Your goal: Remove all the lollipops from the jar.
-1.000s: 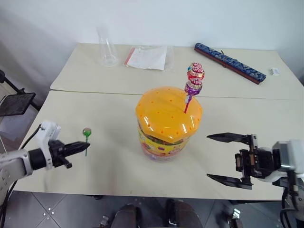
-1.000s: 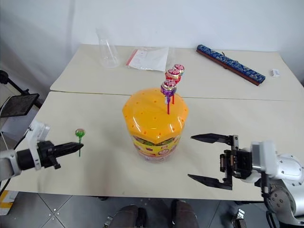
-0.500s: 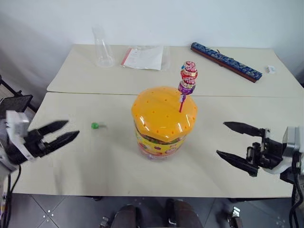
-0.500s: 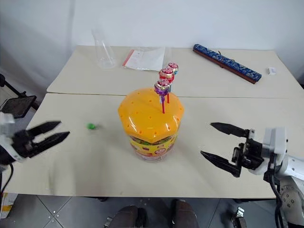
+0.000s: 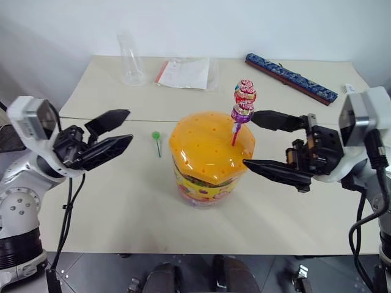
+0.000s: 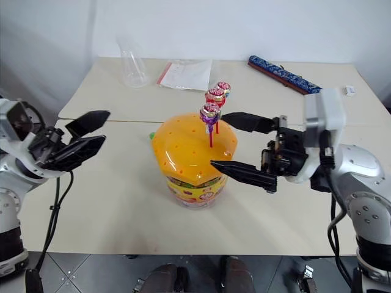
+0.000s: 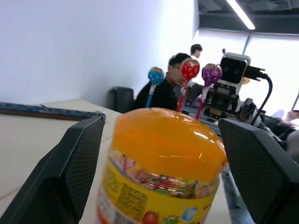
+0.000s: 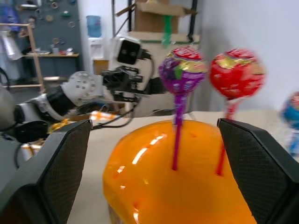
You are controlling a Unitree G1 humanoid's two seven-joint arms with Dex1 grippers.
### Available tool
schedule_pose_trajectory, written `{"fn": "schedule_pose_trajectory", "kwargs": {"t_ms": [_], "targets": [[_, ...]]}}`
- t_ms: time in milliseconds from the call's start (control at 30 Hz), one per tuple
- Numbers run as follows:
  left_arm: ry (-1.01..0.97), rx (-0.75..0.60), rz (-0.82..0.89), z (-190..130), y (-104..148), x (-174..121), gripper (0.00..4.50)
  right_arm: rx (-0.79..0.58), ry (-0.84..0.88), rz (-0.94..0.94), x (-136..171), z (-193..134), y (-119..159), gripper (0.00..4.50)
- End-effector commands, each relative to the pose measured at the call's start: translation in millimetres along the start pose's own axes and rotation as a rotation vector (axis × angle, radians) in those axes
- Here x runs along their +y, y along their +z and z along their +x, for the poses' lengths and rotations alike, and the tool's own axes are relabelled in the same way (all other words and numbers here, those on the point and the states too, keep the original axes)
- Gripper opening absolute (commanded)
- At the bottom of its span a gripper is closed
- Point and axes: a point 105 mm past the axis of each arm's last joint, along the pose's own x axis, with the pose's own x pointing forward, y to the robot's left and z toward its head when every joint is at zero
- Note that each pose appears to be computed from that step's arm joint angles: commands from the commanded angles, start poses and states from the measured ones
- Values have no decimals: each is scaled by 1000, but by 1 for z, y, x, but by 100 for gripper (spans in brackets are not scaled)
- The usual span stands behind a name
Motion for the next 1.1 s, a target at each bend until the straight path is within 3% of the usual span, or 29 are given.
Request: {"fn": "schedule_pose_trajectory", "kwargs": {"t_ms": [33,333,500,667,800,833,1000,1100], "targets": [[-23,-4,18,-1,4,-5,413,21,57,10,11,5,3,450],[-71,-22,2,-3,1,-17,413,43,37,13,4,19,-3,450],[-72,-22,-4,-5,0,-19,417,31,22,17,-1,18,-4,326],[-139,-32,-123,-10,4,-32,417,0,30,28,-5,16,-3,153],[-138,-76,-119,-9,10,-33,417,-61,29,40,-8,14,4,20],[-141,-63,-119,-8,9,-33,417,-84,30,59,-8,13,8,3],[-201,-47,-106,0,9,-37,417,-162,68,53,-2,2,38,3],[-213,-19,-38,5,9,-36,417,-141,-24,77,-10,-20,52,3]]}}
